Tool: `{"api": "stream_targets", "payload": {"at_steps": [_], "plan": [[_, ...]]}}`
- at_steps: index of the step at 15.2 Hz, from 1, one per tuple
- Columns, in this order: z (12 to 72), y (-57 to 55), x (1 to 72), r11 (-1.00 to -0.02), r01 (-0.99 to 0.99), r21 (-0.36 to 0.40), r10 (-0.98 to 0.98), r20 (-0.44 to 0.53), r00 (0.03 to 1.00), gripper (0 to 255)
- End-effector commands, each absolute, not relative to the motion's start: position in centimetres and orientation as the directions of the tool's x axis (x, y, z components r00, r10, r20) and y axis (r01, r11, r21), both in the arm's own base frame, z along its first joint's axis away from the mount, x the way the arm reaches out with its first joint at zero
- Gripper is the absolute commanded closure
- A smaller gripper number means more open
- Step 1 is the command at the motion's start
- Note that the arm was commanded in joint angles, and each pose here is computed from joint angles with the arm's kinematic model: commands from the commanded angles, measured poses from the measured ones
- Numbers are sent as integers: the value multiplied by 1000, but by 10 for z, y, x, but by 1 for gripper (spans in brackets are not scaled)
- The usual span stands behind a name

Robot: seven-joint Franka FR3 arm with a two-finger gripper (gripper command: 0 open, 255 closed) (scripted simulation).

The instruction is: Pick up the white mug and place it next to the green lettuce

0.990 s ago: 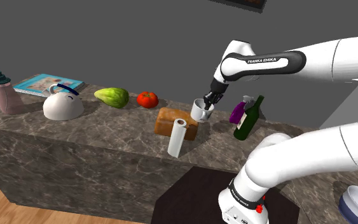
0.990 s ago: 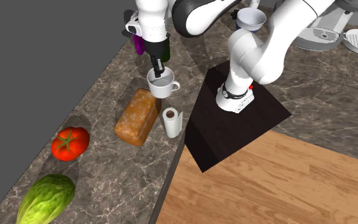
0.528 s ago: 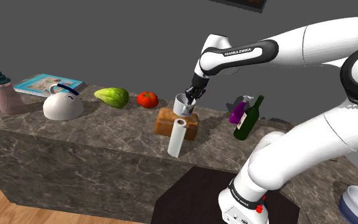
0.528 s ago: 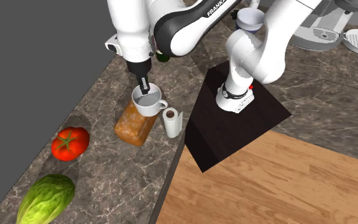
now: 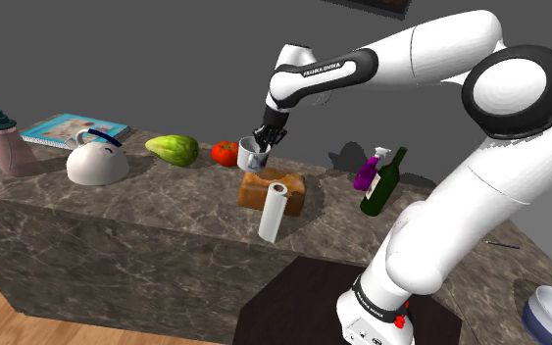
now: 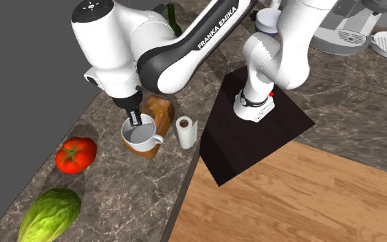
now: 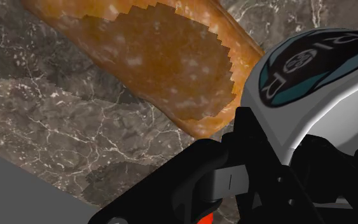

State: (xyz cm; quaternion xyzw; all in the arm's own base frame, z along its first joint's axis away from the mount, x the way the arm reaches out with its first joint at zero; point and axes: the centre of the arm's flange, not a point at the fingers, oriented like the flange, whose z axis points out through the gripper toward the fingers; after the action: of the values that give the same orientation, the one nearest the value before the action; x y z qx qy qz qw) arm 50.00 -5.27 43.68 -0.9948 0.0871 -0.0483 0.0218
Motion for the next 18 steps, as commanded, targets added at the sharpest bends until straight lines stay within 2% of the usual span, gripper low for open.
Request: {"api": "stream_targets", "payload": {"at_steps": [1,15,18], "plan": [[438,-38,522,-984,-172,-53,-176,92,980,255],[438,59,679,-984,-172,-53,-176,92,980,255],[422,59,679,-984,-172,-53,-176,92,980,255]]}}
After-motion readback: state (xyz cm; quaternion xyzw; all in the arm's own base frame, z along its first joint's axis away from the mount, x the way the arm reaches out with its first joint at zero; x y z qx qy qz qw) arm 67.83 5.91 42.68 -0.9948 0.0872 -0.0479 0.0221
